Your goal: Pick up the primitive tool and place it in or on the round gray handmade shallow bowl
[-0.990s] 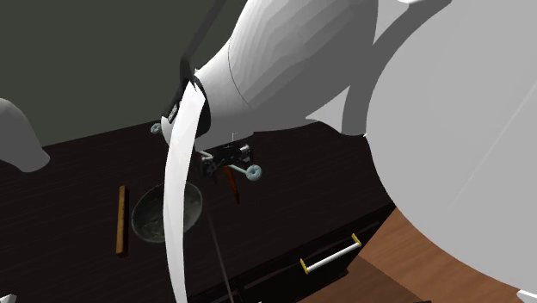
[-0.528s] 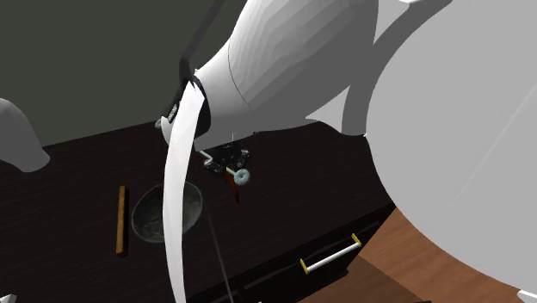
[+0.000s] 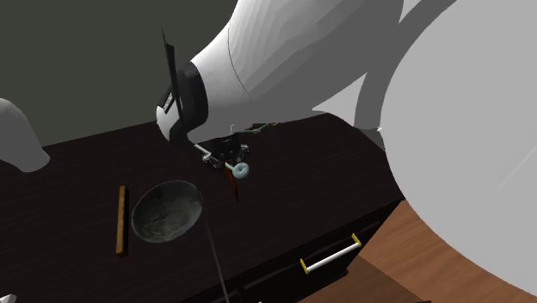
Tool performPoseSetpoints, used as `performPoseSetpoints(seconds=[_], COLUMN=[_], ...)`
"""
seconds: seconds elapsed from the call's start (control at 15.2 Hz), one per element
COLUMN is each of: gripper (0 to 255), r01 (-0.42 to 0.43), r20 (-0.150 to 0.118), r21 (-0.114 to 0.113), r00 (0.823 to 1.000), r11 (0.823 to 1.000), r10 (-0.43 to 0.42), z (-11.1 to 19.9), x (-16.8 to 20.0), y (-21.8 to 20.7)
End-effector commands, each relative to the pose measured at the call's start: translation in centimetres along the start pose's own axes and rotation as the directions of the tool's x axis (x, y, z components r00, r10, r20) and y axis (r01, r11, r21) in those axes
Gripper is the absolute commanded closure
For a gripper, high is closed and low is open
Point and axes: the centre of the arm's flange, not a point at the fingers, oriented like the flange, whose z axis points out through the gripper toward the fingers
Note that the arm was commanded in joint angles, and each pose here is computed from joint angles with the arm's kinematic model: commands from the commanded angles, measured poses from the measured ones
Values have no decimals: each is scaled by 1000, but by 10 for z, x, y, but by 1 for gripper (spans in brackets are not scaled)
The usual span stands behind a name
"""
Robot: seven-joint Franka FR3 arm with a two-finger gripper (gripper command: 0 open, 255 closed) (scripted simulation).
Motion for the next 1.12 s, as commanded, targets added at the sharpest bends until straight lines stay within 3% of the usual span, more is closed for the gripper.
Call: performPoseSetpoints(seconds=[0.0, 1.06], gripper=[255, 255], r01=[-1, -1], r20=[0, 0], r21=[0, 0], r00=[1000, 1000], r11=[1000, 1000], r10=[1, 1], z=[-10, -94], x=[0, -6], y=[0, -4])
